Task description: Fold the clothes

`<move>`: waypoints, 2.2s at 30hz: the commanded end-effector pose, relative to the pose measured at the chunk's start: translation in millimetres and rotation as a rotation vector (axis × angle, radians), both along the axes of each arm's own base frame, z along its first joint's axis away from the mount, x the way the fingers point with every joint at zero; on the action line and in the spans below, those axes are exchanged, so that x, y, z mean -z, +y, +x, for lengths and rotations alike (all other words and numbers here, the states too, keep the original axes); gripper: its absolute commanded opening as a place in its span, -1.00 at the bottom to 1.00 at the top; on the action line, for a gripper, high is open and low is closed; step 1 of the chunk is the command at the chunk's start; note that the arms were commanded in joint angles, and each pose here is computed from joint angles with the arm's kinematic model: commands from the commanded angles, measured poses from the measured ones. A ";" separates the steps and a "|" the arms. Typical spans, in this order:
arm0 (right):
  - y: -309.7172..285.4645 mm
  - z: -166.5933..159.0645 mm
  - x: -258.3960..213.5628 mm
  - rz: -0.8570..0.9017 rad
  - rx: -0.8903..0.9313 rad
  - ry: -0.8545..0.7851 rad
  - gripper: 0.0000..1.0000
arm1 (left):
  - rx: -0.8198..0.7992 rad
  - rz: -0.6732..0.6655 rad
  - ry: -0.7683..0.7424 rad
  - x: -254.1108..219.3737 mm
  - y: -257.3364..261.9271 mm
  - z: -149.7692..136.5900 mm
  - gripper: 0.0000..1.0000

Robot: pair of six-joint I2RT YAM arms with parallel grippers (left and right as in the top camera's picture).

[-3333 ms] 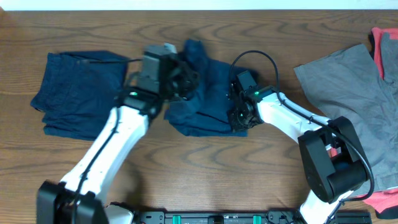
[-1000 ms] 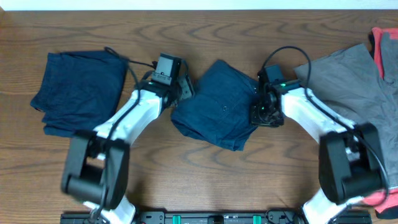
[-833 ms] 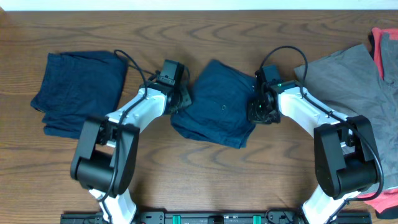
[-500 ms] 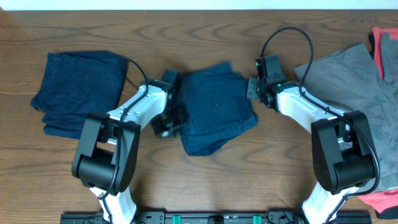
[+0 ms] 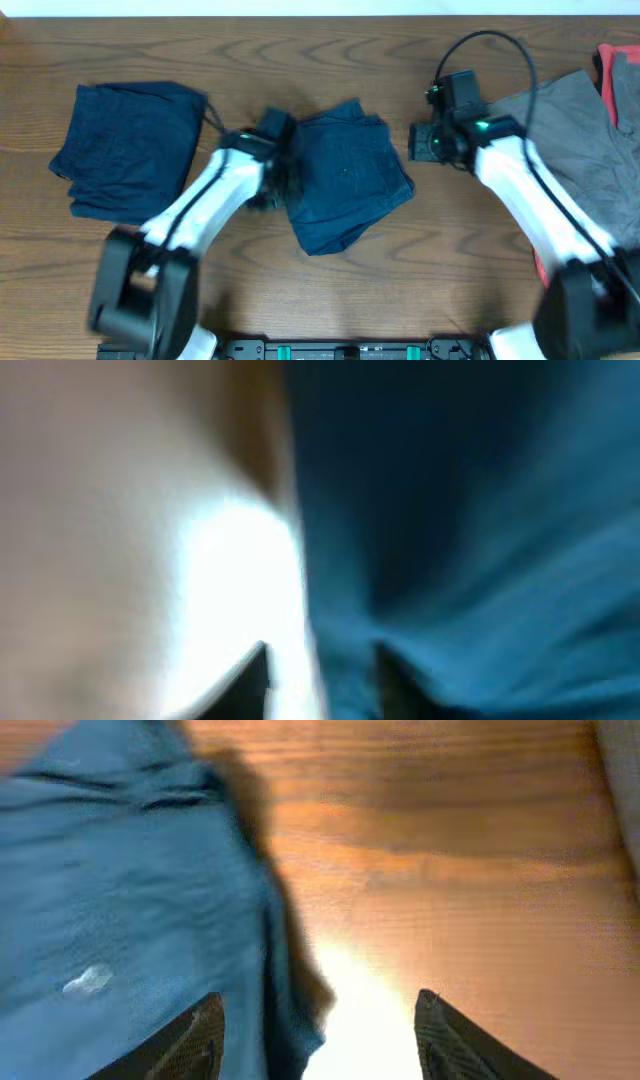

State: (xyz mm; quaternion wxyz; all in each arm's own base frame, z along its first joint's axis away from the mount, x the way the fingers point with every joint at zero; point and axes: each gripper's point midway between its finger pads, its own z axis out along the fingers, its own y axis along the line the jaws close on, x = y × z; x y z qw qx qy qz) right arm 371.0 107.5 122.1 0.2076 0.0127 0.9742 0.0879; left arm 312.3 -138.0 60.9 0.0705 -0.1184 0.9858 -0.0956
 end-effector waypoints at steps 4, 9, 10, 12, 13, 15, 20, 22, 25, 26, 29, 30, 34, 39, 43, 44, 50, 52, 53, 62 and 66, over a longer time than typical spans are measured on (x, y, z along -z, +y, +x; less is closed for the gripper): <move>46.7 -54.8 -33.8 0.223 -0.176 0.104 0.11 | 0.011 0.106 -0.540 -74.4 33.8 106.4 -0.13; 70.4 -82.3 -8.2 0.198 -0.255 0.202 0.10 | -0.025 0.068 -0.669 -75.6 32.3 148.0 -0.14; 73.6 -85.6 -0.9 0.190 -0.259 0.217 0.11 | -0.023 0.072 -0.655 -66.3 31.7 150.0 -0.14; 76.0 -89.4 14.9 0.163 -0.251 0.238 0.13 | -0.016 0.084 -0.607 -44.4 31.6 149.7 -0.15; 73.7 -89.9 26.3 0.132 -0.230 0.247 0.14 | -0.008 0.082 -0.581 -33.5 29.8 148.6 -0.14; 68.2 -91.6 43.1 0.100 -0.182 0.270 0.13 | 0.026 0.038 -0.521 -10.0 19.7 144.7 -0.14; 67.9 -94.4 77.5 0.096 -0.177 0.300 0.15 | 0.077 -0.042 -0.410 27.7 2.9 132.1 -0.15; 64.0 -90.3 91.9 0.070 -0.166 0.291 0.17 | 0.089 -0.049 -0.331 43.0 1.9 117.6 -0.24; 54.0 -78.0 110.5 0.004 -0.138 0.248 0.19 | 0.091 -0.015 -0.174 61.8 10.9 84.2 -0.42; 50.8 -72.4 115.3 -0.019 -0.128 0.228 0.19 | 0.091 -0.004 -0.123 66.1 14.0 72.5 -0.45; 42.5 -43.5 125.4 -0.084 -0.087 0.125 0.22 | 0.071 0.016 0.078 76.2 22.2 25.9 -0.70; 41.1 -31.6 125.6 -0.094 -0.073 0.079 0.26 | 0.077 0.002 0.138 77.7 20.3 10.6 -0.79; 51.3 17.8 110.4 -0.074 -0.111 -0.135 0.32 | 0.122 -0.107 0.369 72.4 -1.8 -49.4 -0.88; 61.6 23.6 101.4 -0.059 -0.194 -0.173 0.36 | 0.172 -0.112 0.405 51.5 -11.5 -70.6 -0.88; 54.3 7.8 102.4 -0.080 -0.197 -0.109 0.54 | 0.152 -0.051 0.217 25.5 5.5 -38.2 -0.86; 53.2 5.4 100.7 -0.082 -0.197 -0.102 0.60 | 0.141 -0.032 0.157 19.3 11.1 -27.2 -0.29; 51.3 -1.1 100.8 -0.087 -0.201 -0.078 0.71 | 0.154 -0.064 -0.132 -11.1 8.1 30.3 0.96; 50.8 -2.7 101.6 -0.089 -0.202 -0.071 0.72 | 0.164 -0.069 -0.166 -9.5 5.2 40.0 0.96; 50.6 -3.2 101.9 -0.090 -0.202 -0.068 0.72 | 0.166 -0.076 -0.172 -7.1 2.9 43.4 0.96; 51.2 -6.2 103.3 -0.086 -0.206 -0.055 0.68 | 0.296 -0.224 -0.182 23.1 -30.9 57.8 0.96; 51.1 -7.3 103.9 -0.088 -0.207 -0.051 0.67 | 0.316 -0.278 -0.156 36.0 -41.7 56.1 0.96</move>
